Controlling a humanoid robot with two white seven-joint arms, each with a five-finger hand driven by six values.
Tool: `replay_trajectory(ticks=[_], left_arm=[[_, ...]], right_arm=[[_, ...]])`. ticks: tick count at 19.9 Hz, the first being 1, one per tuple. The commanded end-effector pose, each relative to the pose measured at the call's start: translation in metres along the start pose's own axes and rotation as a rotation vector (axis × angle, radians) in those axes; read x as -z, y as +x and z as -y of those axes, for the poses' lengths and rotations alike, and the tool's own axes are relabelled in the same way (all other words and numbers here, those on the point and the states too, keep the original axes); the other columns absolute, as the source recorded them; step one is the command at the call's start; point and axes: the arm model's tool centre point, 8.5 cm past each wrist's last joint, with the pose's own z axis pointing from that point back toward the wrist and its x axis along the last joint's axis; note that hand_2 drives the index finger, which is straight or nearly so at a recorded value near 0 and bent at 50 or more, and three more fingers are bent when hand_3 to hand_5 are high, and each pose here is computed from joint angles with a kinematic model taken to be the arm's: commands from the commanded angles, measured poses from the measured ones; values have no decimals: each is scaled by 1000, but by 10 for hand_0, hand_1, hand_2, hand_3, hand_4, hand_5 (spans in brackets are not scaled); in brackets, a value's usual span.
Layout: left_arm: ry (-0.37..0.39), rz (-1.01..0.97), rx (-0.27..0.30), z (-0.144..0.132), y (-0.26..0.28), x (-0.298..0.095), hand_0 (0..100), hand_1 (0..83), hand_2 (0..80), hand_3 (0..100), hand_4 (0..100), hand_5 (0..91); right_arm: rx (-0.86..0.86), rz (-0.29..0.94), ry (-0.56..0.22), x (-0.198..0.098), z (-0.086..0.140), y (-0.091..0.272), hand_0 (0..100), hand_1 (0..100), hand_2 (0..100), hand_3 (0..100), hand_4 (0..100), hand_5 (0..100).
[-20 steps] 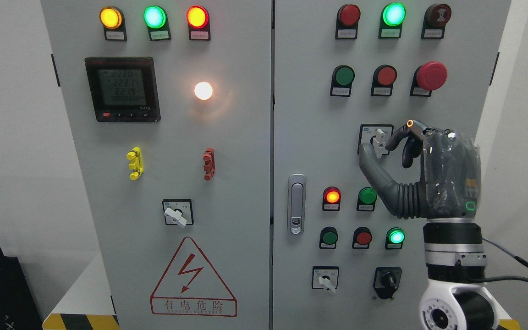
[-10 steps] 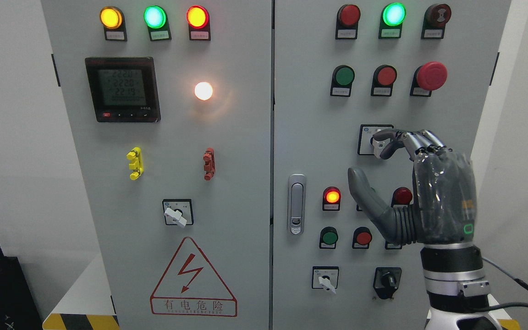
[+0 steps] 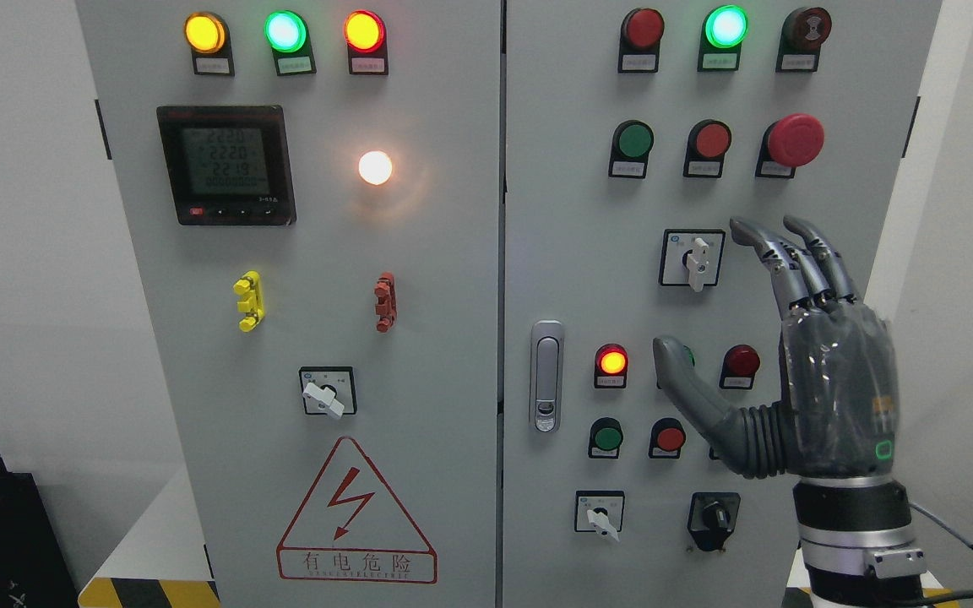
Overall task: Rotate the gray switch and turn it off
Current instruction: 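Pull the right hand back away from the switch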
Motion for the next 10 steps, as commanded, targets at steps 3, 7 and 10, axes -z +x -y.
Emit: replay_trajectory(ticks=[3, 7, 10], left_arm=[[-2, -14, 3, 0, -5, -1, 120, 389, 0, 0, 0, 0], [0, -14, 3, 0, -5, -1, 120, 389, 0, 0, 0, 0], [-2, -14, 3, 0, -5, -1, 120, 389, 0, 0, 0, 0]], right_arm=[[-10, -20, -13, -6, 5, -5, 164, 231, 149, 128, 0, 0], [-10, -21, -12, -7, 5, -6, 163, 234, 154, 144, 0, 0], [-10, -24, -8, -8, 4, -6, 162, 237, 162, 154, 6, 0]])
